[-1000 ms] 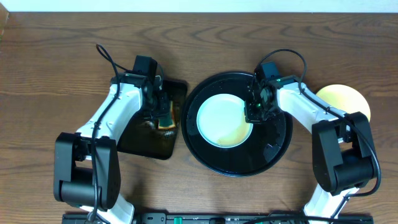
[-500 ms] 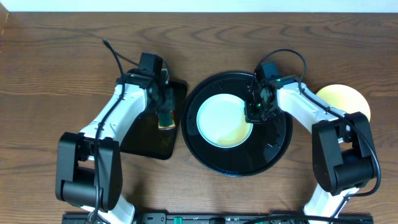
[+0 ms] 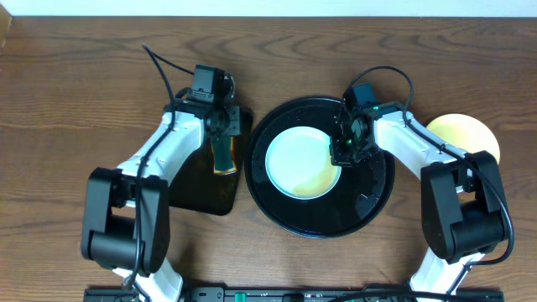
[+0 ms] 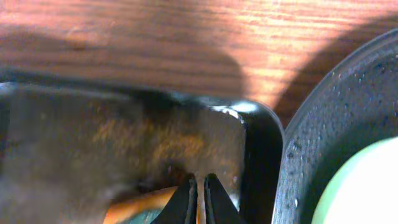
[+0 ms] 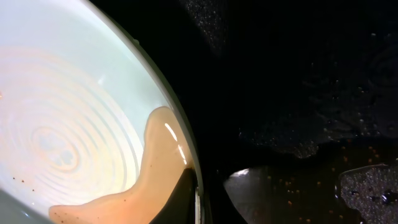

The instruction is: Clean dirty plates on tray and stack at the side

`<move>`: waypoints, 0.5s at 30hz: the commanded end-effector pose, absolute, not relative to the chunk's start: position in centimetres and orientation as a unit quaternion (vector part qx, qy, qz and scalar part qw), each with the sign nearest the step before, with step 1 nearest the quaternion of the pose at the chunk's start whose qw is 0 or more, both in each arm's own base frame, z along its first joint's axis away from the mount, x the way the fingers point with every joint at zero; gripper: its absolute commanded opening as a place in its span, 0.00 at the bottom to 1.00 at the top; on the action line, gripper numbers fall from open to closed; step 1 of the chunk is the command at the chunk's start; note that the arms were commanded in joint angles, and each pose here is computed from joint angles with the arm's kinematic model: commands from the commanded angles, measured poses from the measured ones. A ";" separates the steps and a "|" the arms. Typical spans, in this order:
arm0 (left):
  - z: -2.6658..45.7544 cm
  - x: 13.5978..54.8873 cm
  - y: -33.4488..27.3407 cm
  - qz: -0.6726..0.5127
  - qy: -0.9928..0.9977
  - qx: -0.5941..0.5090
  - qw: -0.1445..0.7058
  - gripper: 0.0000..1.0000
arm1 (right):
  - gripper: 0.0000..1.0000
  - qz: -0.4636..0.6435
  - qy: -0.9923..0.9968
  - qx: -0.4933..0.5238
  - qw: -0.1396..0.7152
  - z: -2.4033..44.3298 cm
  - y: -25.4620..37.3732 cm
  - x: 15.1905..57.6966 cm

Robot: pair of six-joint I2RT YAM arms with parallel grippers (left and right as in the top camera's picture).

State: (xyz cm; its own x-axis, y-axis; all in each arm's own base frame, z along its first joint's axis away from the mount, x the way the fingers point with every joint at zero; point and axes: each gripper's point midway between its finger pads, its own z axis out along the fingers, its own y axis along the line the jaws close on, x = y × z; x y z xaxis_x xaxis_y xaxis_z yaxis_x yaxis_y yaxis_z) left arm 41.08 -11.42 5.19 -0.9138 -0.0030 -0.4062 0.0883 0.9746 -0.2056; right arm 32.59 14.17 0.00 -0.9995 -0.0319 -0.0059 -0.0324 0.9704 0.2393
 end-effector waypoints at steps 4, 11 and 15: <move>3.5 41.9 -12.9 -0.116 0.970 0.038 0.208 0.08 | 0.01 0.082 0.995 -0.014 -0.045 -2.6 12.9 30.1; 1.7 42.5 -13.2 -0.117 0.971 0.034 0.206 0.08 | 0.01 0.082 0.995 -0.014 -0.046 -2.6 12.9 30.1; 2.2 43.8 -13.6 -0.123 0.964 0.036 0.235 0.15 | 0.01 0.082 0.995 -0.014 -0.047 -2.6 12.9 30.0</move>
State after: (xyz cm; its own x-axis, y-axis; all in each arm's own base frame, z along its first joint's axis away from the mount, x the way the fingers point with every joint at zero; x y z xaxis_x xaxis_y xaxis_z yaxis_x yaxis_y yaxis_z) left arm 42.77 -13.07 1.70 -0.9062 0.0176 -0.4225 0.1164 0.9709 -0.2093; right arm 32.57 14.16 0.00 -0.9995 -0.0319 -0.0052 -0.0322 0.9705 0.2391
